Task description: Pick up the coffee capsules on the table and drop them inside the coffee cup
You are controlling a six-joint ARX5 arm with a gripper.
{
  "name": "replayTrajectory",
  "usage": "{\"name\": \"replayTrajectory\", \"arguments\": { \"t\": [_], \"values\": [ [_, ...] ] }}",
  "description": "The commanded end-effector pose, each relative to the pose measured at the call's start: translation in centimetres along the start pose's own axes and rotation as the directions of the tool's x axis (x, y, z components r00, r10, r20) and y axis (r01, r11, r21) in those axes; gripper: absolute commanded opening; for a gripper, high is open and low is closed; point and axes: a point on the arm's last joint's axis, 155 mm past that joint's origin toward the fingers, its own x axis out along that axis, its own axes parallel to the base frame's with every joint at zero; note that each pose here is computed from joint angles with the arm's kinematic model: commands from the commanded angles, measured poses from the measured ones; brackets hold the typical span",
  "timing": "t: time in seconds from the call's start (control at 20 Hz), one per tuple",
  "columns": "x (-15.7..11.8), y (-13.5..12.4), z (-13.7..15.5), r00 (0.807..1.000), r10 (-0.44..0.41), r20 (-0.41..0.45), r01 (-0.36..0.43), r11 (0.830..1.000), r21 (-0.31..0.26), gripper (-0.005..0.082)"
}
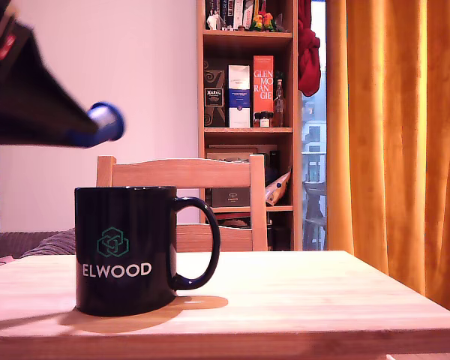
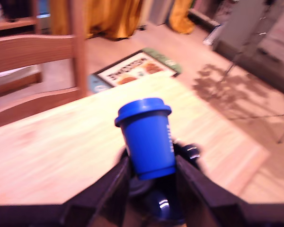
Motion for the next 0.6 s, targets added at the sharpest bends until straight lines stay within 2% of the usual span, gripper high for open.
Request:
{"name": "replayTrajectory", "arguments": {
  "t": [0.0,0.25,0.55],
  "values": [
    [0.6,-0.3,-0.7,1.0,-0.01,-0.009,0.01,1.0,-0.002,0.0252],
    [2.3,-1.0,-2.0,0.998,-0.036,-0.051,0.036,0.999,-0.005,0.0252],
    [3.0,-0.6,-3.5,0.994,-0.02,-0.104,0.019,1.0,-0.018,0.0252]
  ]
}}
